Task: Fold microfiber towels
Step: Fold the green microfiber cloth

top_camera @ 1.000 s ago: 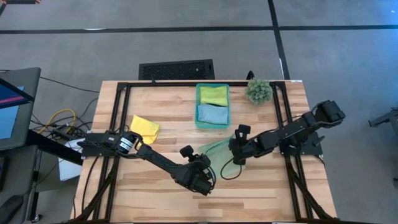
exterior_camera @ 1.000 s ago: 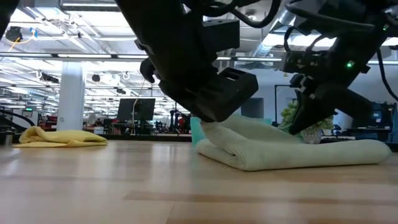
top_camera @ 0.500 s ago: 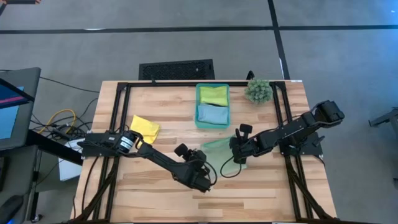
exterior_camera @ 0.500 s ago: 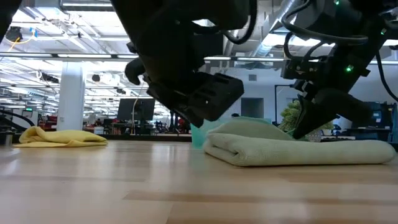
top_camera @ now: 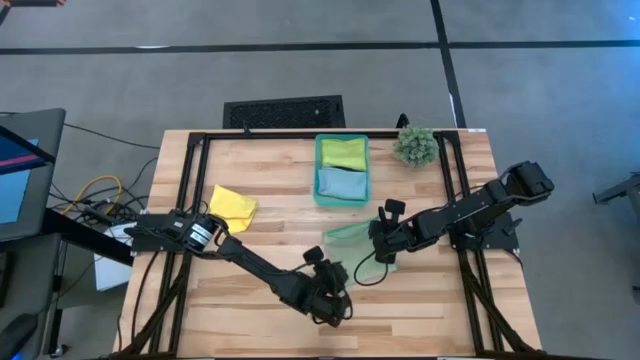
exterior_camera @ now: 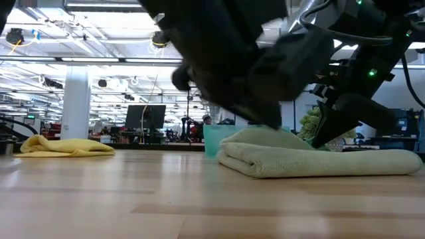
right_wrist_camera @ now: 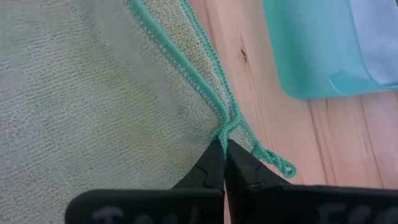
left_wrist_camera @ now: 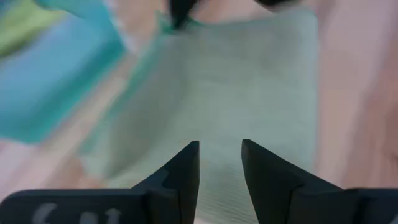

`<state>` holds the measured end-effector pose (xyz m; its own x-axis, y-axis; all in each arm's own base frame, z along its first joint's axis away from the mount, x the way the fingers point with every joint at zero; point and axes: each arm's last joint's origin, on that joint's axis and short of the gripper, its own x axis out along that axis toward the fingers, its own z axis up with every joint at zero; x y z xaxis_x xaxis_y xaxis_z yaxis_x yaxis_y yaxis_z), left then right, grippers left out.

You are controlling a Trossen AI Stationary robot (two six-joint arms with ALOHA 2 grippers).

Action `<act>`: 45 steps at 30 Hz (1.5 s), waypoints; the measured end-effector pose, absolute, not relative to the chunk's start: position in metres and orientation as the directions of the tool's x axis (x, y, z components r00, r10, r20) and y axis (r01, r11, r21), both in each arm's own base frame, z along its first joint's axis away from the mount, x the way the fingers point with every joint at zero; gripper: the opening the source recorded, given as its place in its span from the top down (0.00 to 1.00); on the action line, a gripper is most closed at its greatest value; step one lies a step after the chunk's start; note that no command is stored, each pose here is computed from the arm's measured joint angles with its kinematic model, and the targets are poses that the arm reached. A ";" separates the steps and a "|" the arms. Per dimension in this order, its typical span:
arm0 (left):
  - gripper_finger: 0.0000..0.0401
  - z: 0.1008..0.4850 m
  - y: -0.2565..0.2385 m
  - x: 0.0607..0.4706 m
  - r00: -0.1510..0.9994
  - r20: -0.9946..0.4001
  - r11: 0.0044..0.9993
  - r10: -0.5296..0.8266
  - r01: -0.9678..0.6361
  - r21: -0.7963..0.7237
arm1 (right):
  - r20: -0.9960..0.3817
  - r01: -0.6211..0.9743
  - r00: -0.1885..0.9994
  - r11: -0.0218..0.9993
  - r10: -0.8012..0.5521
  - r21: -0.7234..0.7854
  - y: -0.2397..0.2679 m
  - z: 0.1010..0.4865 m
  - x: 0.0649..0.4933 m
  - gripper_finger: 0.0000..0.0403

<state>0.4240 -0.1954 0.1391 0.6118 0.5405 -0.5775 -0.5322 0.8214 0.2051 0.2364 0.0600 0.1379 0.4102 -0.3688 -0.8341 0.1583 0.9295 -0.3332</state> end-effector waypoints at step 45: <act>0.76 0.127 -0.150 0.412 0.400 -0.571 0.624 0.717 -0.732 0.272 | -0.759 -0.121 0.634 0.988 0.150 0.094 0.078 0.098 0.169 0.93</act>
